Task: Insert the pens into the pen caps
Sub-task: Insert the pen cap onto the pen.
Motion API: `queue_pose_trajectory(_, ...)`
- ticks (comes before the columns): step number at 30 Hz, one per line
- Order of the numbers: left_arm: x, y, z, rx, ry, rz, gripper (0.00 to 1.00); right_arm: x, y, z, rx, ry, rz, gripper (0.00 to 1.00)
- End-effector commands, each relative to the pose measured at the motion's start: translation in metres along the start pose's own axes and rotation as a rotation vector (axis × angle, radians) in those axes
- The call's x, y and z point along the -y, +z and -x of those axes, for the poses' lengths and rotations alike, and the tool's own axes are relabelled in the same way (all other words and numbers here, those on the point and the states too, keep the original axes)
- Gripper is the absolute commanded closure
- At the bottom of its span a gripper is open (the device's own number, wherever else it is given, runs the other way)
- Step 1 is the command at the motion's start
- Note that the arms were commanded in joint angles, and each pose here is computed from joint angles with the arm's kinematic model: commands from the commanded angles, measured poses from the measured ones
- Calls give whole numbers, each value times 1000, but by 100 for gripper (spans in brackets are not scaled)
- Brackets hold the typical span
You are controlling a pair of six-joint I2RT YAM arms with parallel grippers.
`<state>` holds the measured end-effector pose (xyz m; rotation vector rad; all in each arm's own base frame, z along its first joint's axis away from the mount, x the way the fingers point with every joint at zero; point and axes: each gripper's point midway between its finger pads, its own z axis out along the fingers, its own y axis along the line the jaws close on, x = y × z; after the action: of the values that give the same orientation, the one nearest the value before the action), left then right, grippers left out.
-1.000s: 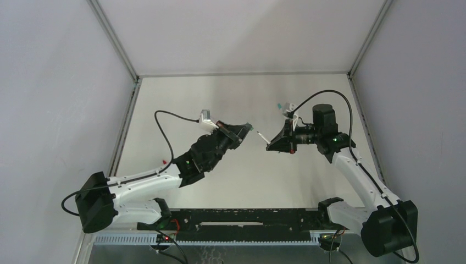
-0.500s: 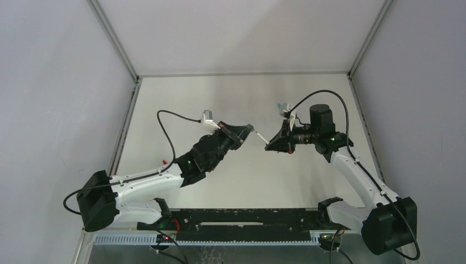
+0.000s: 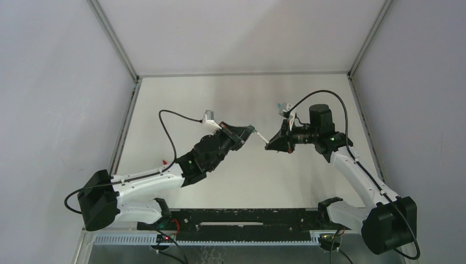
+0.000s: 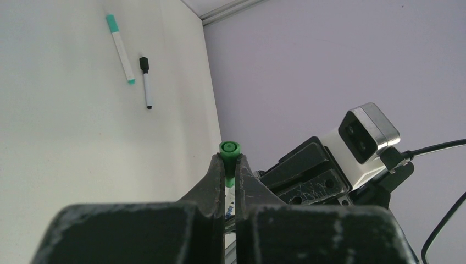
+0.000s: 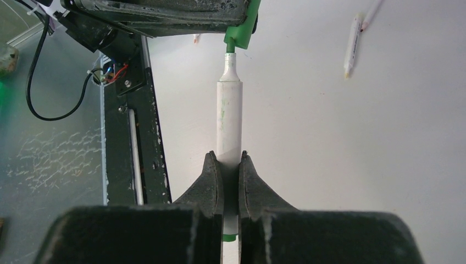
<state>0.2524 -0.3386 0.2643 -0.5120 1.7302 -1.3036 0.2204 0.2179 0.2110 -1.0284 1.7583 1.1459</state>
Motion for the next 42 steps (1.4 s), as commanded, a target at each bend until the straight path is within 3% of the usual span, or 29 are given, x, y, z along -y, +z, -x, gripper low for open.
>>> queue_pose_trajectory(1, 40, 1, 16, 42, -25, -86, 100, -7, 0, 3, 10, -47, 34, 100)
queue_pose_trajectory(42, 46, -3, 19, 46, -31, -102, 100, -4, 1, -1, -6, -50, 19, 100)
